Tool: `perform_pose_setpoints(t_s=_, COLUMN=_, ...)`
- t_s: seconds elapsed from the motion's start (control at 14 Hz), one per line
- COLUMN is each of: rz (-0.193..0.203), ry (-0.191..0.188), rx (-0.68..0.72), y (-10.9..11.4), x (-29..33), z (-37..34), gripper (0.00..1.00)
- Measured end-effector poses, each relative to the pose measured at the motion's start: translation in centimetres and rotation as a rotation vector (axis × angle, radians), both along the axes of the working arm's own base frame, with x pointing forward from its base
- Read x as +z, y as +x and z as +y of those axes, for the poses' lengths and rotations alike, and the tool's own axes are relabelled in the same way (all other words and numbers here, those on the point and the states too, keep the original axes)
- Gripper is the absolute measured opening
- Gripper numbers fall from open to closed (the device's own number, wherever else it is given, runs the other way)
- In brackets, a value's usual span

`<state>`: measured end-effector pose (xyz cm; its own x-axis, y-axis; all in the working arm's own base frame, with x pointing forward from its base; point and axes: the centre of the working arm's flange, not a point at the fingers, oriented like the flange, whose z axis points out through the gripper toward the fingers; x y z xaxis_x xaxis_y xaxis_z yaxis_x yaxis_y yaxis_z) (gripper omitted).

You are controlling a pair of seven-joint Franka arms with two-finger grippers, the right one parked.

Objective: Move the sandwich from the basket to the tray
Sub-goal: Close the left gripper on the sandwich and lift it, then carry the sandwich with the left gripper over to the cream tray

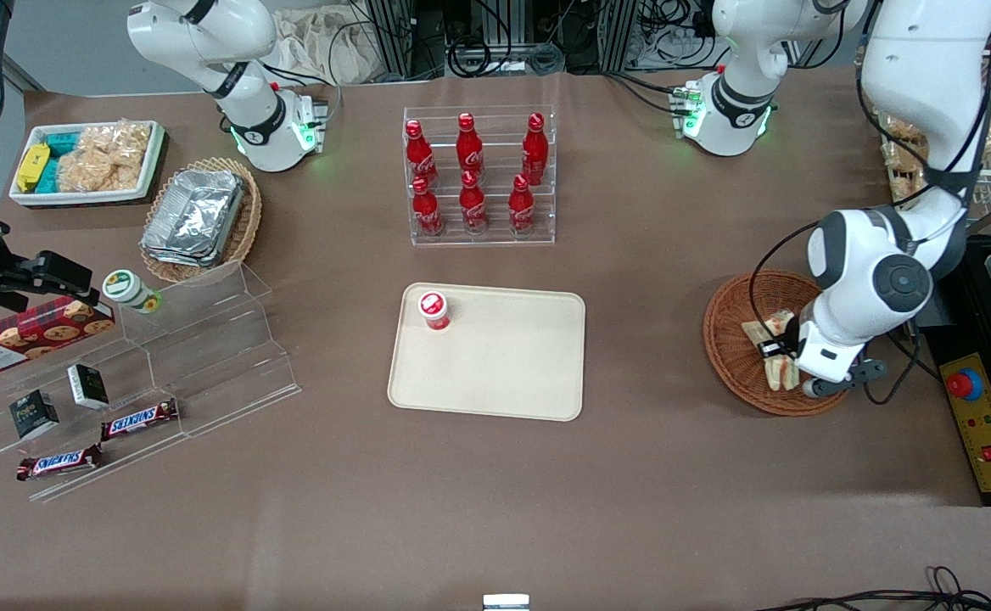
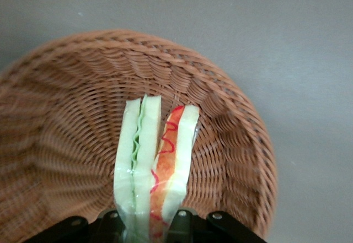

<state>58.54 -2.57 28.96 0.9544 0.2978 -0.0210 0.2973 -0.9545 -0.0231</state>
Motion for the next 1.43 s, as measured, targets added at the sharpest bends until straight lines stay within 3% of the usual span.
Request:
perform_pose_setpoints(t_s=0.36, rz=0.044, ry=0.009, rx=-0.067, y=1.7, x=16.1, z=-4.4, gripper=0.19)
perform_pose_setpoints(t_s=0.64, rz=0.069, ry=0.009, rx=-0.137, y=-0.1, x=27.4, z=-9.1, gripper=0.2)
perform_pose_setpoints(t_s=0.86, rz=0.042, ry=-0.002, rx=-0.129, y=-2.3, x=33.4, z=-13.8, gripper=0.2)
perform_pose_setpoints(t_s=1.0, rz=0.02, ry=-0.02, rx=-0.103, y=-4.2, x=34.8, z=-19.2, gripper=0.19)
perform_pose_setpoints(t_s=1.21, rz=0.026, ry=-0.049, rx=-0.09, y=-7.1, x=34.3, z=-27.0, gripper=0.19)
perform_pose_setpoints(t_s=1.43, rz=0.043, ry=-0.089, rx=-0.097, y=-5.8, x=29.7, z=-31.4, gripper=0.19)
